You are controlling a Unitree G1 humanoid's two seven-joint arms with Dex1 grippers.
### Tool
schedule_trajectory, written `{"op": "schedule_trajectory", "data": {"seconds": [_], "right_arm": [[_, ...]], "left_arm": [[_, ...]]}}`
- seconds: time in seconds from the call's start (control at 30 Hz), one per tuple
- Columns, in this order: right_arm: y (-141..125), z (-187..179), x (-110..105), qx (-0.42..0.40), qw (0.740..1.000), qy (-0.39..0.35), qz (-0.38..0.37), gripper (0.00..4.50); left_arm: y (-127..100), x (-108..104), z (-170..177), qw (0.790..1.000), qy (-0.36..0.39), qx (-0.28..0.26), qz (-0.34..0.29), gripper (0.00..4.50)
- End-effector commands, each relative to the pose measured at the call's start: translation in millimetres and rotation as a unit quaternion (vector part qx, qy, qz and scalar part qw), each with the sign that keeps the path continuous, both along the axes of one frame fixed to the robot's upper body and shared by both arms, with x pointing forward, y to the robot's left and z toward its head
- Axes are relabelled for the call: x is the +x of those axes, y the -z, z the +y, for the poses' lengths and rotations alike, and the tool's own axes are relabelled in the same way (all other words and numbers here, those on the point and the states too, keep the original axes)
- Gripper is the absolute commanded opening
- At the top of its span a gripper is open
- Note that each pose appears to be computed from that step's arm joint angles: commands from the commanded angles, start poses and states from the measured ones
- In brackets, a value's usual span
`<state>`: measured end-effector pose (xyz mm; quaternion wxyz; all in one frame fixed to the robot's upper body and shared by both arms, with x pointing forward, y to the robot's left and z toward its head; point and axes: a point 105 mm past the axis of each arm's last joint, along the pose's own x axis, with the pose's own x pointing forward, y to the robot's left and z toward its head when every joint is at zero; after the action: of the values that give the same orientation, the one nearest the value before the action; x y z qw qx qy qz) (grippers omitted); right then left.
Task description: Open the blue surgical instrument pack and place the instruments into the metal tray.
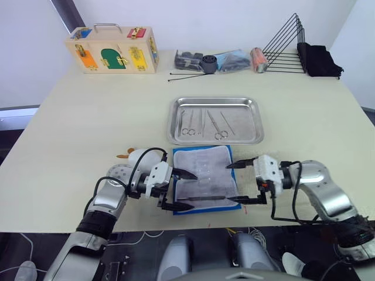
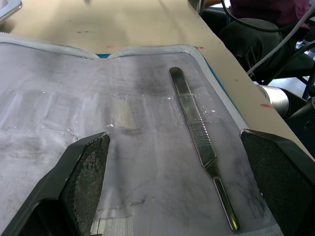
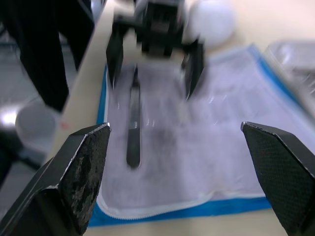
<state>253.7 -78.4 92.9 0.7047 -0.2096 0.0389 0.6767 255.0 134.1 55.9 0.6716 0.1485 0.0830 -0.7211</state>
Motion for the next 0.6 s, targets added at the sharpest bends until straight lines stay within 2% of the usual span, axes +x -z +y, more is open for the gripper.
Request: {"op": "schedule_trajectory", "data": {"seconds": [0.03,0.27,0.4,0.6], "right_arm": [[2.3,11.8,9.3,-0.008,1.0,0.016,-0.015,4.46],[22.2,18.8,4.7,-0.034,0.999,-0.002,0.007,4.46],[35.2,16.9,9.1,-0.059,0.998,0.006,0.006,4.46],[51.4,9.9,2.7,-0.094,0.995,-0.014,0.037,4.46]], "left_arm": [[25.8,-15.5,9.7,0.998,0.007,0.038,0.056,4.5],[27.2,-17.7,7.0,0.998,0.008,0.034,0.058,4.5],[27.8,-17.7,7.2,0.998,0.007,0.034,0.059,4.5],[29.3,-17.2,7.8,0.998,0.007,0.035,0.06,4.5]]}}
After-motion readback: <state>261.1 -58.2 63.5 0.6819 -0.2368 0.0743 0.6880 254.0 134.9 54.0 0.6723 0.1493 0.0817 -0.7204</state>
